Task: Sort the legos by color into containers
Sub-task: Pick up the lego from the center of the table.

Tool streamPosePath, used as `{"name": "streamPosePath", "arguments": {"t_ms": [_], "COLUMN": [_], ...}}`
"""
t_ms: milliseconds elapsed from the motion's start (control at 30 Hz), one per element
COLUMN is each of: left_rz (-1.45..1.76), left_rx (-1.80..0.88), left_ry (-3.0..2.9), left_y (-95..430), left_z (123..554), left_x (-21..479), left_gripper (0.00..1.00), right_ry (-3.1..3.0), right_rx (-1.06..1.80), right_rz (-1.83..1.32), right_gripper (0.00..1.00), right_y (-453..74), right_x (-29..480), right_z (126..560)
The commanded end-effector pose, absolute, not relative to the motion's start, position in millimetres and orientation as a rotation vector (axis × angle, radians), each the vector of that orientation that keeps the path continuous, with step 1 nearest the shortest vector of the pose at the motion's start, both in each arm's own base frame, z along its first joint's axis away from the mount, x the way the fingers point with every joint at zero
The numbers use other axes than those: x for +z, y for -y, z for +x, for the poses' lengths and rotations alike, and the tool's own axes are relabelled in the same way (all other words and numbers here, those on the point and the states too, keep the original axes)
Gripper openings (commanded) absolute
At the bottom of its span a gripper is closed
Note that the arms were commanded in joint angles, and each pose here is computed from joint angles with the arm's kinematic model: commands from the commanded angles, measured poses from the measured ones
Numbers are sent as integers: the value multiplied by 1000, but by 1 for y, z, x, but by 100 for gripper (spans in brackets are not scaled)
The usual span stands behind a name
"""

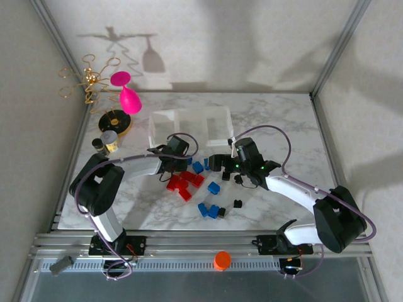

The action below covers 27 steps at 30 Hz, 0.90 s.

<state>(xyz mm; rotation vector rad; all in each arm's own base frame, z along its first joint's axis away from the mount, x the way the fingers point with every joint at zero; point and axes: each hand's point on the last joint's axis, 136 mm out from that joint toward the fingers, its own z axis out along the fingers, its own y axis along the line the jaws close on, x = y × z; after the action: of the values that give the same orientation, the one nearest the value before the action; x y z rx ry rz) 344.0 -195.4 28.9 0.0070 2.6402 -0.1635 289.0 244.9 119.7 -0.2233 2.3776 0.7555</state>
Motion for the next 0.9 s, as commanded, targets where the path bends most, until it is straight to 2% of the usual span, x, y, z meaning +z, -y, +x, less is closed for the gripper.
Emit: {"name": "streamPosePath", "arguments": {"t_ms": [0,533,733,867], "left_rz": [58,22,-6,-69], "left_rx": [-142,-218,-251,-275], "left_ry": [-2644,-2600,-2554,-2475], "left_y": [201,195,188,188], "left_z": [348,332,325,341], "left_x": [31,62,89,120], "left_gripper": [38,19,14,14], "right_ry": [-2341,-2297,-2256,-2215], "right_rx": [766,756,796,836], "right_rz": [-219,-252,-281,-271], "right_gripper": [99,99,99,99], "right_y": [-252,-254,-262,-271], "right_x": [133,149,165,175], "right_z": [296,300,303,312]}}
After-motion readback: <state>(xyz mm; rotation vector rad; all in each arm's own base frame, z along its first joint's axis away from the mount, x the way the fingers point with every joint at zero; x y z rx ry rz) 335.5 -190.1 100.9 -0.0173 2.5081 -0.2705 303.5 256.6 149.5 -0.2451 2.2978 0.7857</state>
